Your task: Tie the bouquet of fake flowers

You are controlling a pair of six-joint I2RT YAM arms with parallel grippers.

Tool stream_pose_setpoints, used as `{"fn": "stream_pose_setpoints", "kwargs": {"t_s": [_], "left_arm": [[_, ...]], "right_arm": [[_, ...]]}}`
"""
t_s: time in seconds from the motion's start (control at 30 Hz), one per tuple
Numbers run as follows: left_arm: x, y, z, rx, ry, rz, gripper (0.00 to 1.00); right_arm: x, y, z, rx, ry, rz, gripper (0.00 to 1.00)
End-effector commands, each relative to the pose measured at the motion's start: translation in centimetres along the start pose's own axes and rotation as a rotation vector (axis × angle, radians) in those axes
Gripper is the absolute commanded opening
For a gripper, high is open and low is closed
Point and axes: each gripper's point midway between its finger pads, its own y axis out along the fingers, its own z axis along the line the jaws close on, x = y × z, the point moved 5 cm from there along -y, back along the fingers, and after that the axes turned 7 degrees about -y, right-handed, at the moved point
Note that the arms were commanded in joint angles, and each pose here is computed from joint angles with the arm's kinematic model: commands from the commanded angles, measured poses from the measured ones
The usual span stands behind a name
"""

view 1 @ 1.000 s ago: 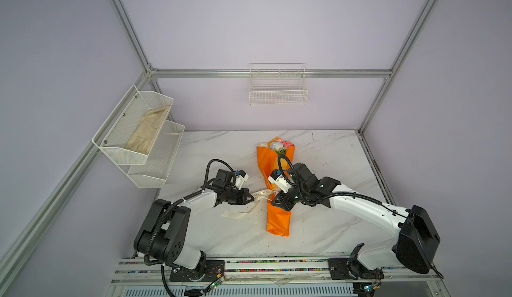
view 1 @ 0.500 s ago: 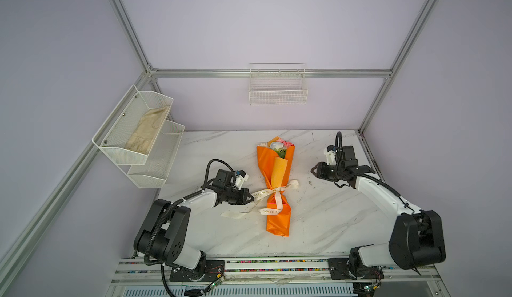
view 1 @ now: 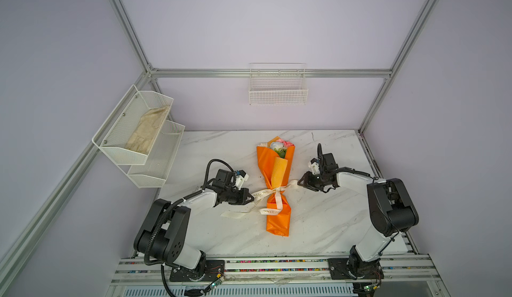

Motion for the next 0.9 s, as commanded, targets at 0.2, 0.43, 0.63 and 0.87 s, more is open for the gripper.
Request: {"fn": "stream_pose_setpoints", "kwargs": {"t_s": [0.2, 0.43, 0.63, 0.87], "left_arm": [[3.1, -1.1, -2.5, -0.062, 0.051, -0.067, 0.00], [3.1, -1.1, -2.5, -0.059, 0.052, -0.069, 0.00], [3.1, -1.2, -2.5, -0.058, 0.051, -0.066, 0.00], [3.1, -1.3, -2.4, -0.041, 0.049, -0.076, 0.00]], "right_arm": [[0.3, -0.9, 0.8, -0.068, -0.160, -0.131, 0.42], [0.1, 1.5, 1.3, -0.086, -0.203, -0.095, 0.41], [1.0, 1.6, 2.1, -0.108, -0.256, -0.127, 0.19], [1.4, -0.5, 1.9, -0.182, -0.273, -0.207, 0.00]]}}
